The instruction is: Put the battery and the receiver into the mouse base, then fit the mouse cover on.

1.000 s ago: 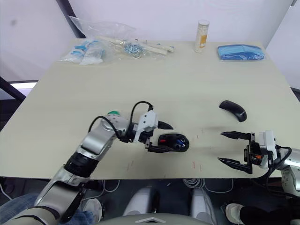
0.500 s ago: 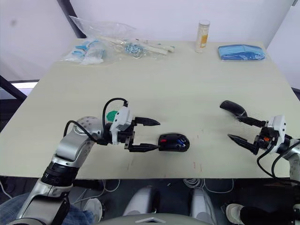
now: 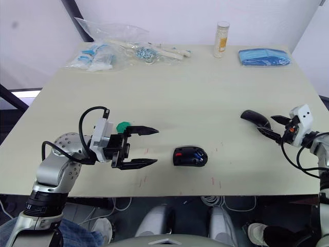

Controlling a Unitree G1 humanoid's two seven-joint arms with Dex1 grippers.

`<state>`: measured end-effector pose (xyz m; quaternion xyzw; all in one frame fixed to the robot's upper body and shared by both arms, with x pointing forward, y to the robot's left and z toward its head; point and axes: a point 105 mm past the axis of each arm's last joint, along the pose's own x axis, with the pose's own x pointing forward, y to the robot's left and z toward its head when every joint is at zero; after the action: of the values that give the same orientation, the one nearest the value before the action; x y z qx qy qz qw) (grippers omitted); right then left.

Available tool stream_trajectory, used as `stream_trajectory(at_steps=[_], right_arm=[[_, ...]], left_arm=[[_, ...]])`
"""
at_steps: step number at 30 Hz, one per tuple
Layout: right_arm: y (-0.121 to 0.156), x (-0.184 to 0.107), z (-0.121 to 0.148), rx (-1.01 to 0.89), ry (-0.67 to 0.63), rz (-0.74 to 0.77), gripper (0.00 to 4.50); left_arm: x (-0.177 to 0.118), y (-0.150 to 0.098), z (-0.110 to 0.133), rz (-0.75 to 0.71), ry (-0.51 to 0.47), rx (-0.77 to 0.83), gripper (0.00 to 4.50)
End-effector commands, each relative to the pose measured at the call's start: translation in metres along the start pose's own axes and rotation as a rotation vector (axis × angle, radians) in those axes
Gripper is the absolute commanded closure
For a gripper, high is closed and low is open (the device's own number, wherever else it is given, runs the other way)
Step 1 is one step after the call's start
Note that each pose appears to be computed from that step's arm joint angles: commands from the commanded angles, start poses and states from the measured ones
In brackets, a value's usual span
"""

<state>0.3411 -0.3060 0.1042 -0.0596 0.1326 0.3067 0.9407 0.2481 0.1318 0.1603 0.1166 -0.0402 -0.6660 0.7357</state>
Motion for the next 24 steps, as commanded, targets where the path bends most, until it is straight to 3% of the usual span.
stream_trajectory(at_steps=[1,9,24], right_arm=[[-0.009,-0.003,0.005,-0.003,0.033,-0.012,0.00],[-0.026,0.000,-0.004,0.027,0.083,-0.083,0.00],[-0.015,0.014,0.005,-0.052,0.135,0.036,0.00]], left_arm=[[-0.005,-0.001,0.014,0.034,-0.020,0.071,0.05],[-0.009,-0.016,0.017,0.015,-0.020,0.037,0.05],[-0.004,-0.020,0.019,0.011,-0.014,0.014,0.05]])
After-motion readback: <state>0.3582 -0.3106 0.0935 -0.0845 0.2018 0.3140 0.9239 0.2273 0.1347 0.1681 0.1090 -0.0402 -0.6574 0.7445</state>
